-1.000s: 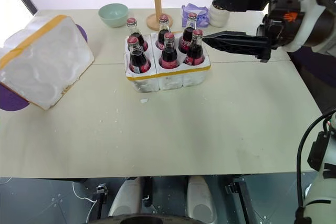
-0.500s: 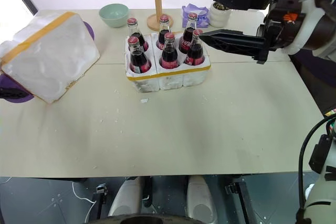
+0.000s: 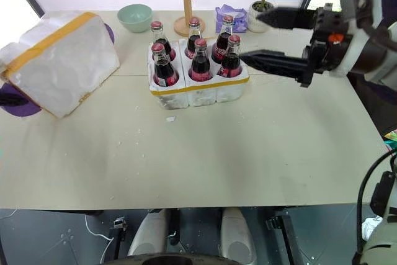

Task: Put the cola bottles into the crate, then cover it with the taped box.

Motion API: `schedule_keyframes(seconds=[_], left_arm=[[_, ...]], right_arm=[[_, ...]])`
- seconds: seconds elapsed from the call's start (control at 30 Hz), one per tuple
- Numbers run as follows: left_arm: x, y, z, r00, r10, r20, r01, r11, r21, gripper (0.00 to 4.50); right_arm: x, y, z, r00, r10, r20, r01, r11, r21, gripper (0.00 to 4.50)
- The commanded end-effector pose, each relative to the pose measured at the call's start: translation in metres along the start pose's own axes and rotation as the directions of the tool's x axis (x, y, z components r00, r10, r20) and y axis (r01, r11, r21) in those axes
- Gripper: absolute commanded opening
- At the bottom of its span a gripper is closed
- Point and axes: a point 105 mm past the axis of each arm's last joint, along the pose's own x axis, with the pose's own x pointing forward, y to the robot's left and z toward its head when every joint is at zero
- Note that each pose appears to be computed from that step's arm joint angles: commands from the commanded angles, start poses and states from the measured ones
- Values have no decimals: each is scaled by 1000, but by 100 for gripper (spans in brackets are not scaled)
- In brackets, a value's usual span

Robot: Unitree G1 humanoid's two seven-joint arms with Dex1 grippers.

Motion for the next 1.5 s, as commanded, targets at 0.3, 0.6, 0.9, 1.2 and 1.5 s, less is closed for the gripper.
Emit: schedule_keyframes(seconds=[0.3,0.6,0.9,1.2,1.5], left_arm=[[-36,-16,165,756,230,612,-511,793,333,31],[-38,-88,247,681,192,707,-649,606,460,31],[-2,-132,241,728,140,671,-668,363,649,31],[-13,-153,254,695,92,713,-691,358,628,31],[13,-169,224,768,67,637,-633,234,738,175]], right_arm=[[-8,-9,-12,995,-94,16,94,996,-1,450],[-5,-11,-19,987,-144,73,140,988,59,450],[-6,-5,-20,980,-174,101,167,983,74,450],[-10,-9,-22,972,-213,103,205,975,84,450],[-10,-13,-24,967,-230,108,220,971,96,450]])
